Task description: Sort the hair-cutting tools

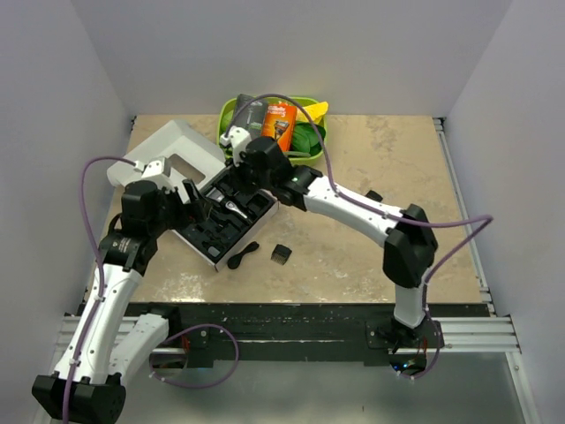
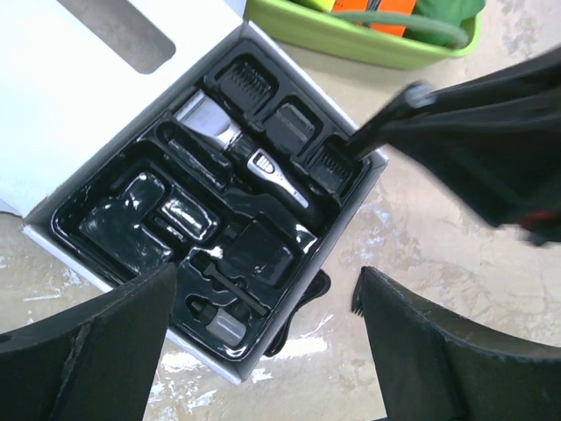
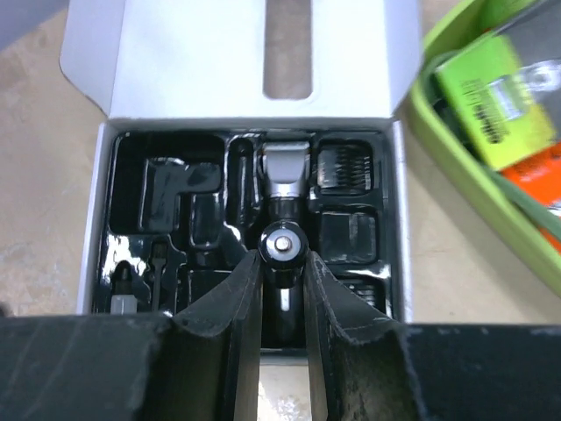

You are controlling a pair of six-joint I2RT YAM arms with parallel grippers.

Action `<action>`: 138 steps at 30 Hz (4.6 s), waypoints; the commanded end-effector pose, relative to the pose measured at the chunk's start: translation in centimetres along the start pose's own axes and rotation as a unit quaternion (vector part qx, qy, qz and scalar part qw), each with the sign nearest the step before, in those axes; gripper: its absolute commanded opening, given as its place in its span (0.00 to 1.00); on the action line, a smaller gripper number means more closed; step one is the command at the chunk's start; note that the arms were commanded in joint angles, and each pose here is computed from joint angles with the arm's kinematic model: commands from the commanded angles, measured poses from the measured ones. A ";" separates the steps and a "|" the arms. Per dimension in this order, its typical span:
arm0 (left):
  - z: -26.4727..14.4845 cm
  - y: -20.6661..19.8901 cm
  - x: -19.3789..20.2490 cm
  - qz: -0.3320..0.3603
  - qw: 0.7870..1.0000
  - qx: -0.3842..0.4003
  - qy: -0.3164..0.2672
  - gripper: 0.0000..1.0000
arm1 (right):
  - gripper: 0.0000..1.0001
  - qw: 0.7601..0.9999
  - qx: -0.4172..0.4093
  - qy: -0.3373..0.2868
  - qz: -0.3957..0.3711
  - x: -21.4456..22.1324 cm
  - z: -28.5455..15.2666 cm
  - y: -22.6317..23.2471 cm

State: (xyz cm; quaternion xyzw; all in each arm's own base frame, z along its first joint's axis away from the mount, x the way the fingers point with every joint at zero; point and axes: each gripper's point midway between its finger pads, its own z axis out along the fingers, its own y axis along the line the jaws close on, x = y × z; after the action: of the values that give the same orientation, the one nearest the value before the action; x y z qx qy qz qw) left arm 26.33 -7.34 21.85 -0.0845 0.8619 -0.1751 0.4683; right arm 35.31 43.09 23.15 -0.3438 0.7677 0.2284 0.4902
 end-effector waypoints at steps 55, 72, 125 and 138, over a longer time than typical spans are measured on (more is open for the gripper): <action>-3.0 -2.6 -3.9 -0.011 0.998 0.032 -0.047 0.88 | 0.04 0.989 -0.081 0.122 0.017 6.9 11.7 5.9; -2.9 -2.7 -4.2 -0.006 0.998 0.030 -0.047 0.88 | 0.04 0.992 -0.065 0.104 0.018 7.1 13.1 5.4; -3.4 -2.8 -4.5 0.003 0.998 0.027 -0.052 0.88 | 0.44 0.998 -0.039 0.031 0.038 3.9 12.6 5.0; -3.5 -2.8 -4.5 0.003 0.998 0.025 -0.054 0.88 | 0.03 0.998 -0.034 0.022 0.039 3.1 12.9 5.2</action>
State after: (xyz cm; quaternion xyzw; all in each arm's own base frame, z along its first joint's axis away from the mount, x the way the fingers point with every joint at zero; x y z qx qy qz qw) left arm 25.76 -7.75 26.12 -0.0919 0.8452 -0.1897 0.4911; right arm 37.74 53.58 10.75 -0.3481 0.8030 0.2480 0.4154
